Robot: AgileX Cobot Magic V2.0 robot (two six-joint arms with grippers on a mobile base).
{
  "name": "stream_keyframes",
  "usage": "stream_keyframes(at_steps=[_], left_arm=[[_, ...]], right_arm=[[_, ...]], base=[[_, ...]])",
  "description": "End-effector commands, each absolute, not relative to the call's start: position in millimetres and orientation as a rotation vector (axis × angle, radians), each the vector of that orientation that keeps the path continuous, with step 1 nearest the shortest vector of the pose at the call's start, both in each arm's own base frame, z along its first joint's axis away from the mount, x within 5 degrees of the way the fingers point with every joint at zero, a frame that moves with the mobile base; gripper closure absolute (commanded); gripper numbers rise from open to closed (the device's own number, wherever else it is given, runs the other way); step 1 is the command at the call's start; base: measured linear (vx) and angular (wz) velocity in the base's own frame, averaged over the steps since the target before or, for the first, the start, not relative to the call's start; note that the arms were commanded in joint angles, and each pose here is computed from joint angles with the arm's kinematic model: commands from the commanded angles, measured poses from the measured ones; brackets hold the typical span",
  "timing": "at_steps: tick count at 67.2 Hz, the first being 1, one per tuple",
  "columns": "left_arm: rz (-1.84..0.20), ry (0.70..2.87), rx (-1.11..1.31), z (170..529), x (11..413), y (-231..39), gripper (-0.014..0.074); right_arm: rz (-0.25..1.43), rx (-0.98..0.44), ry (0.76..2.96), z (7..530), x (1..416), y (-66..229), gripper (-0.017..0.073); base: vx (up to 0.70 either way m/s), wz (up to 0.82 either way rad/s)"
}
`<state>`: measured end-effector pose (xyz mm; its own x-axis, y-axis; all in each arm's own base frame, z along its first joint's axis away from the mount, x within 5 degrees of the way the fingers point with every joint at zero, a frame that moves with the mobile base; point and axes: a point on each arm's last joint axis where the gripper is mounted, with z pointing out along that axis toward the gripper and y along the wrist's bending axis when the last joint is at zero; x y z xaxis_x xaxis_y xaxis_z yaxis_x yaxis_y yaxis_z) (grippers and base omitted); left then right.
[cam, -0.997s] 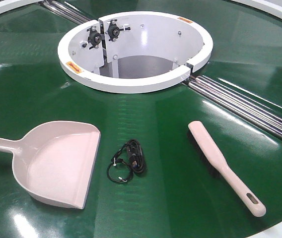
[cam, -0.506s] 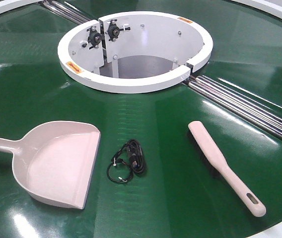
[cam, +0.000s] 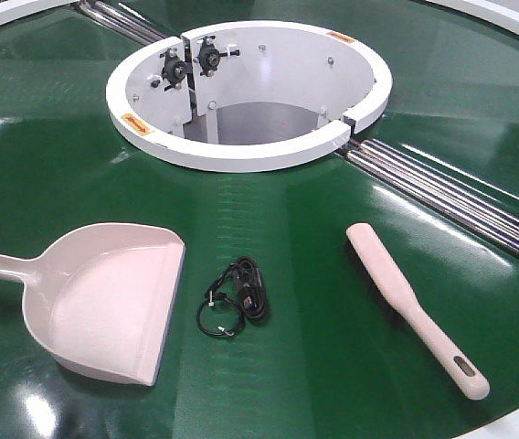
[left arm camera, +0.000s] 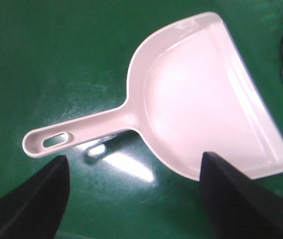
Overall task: Clean and inspect green conveyor with broom and dustpan
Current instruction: 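Lower the left gripper onto the pink dustpan handle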
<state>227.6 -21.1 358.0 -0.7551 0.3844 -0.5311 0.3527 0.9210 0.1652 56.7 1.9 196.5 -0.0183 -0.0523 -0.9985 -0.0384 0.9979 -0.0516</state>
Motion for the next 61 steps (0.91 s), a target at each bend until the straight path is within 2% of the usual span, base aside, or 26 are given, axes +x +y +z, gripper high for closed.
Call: stream_keyframes(at_steps=[1, 28, 46, 61], left_arm=[[0.114, 2.479, 0.678, 369.8, 241.0, -22.2, 0.0081], [0.382, 2.139, 1.580, 349.2, 276.2, -23.7, 0.0081], [0.459, 2.178, 1.772, 318.0, 300.0, -17.0, 0.0081], [0.420, 2.202, 1.838, 291.7, 318.1, -18.5, 0.0081]], right_arm=[[-0.021, -0.077, 1.511, 199.9, 55.8, 2.1, 0.0569], [-0.021, -0.077, 1.511, 199.9, 55.8, 2.1, 0.0569], [-0.021, -0.077, 1.511, 199.9, 55.8, 2.1, 0.0569], [-0.021, -0.077, 1.511, 199.9, 55.8, 2.1, 0.0569]], base=[[0.00, 0.00], [0.00, 0.00], [0.00, 0.00], [0.00, 0.00]])
